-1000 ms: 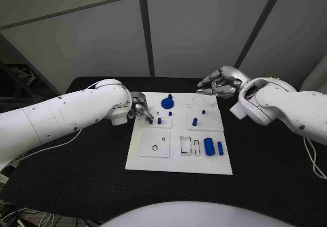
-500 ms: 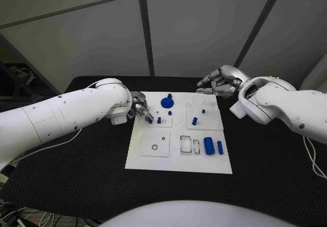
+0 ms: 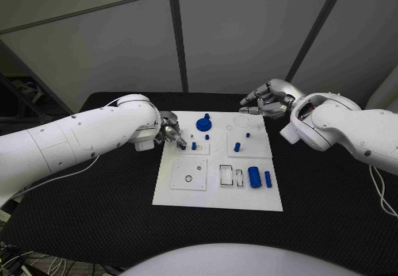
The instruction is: Assemble the parts on the task board
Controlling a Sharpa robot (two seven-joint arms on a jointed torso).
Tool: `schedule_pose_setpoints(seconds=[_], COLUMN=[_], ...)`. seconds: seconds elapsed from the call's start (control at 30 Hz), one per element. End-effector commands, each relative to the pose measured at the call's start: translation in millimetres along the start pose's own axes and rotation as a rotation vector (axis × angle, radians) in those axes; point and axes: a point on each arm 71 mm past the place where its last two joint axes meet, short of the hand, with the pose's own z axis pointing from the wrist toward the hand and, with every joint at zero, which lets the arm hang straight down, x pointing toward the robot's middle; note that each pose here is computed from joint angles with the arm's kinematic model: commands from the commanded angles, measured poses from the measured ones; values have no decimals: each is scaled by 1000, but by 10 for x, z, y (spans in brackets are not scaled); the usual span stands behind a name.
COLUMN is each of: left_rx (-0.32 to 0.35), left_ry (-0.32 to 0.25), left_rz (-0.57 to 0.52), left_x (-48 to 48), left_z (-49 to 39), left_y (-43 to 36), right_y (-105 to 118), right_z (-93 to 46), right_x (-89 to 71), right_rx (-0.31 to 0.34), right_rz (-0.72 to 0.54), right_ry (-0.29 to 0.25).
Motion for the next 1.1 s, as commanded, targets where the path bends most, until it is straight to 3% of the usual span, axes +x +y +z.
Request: schedule_pose_setpoints(seconds=[0.03,0.63,1.1], left_rx=[-8,-32,-46], left_ry=[16,60,51], left_rz=[22,54,46], left_x=[23,98,94], left_z=[9,73,123], left_y=[-2,-24,-7], right_y=[20,23,25], right_z=[3,1,0], right_x=[-2,0,0], right_rx=[-12,-13,-14], right_rz=[-3,-3,-2], right_ry=[4,5,4])
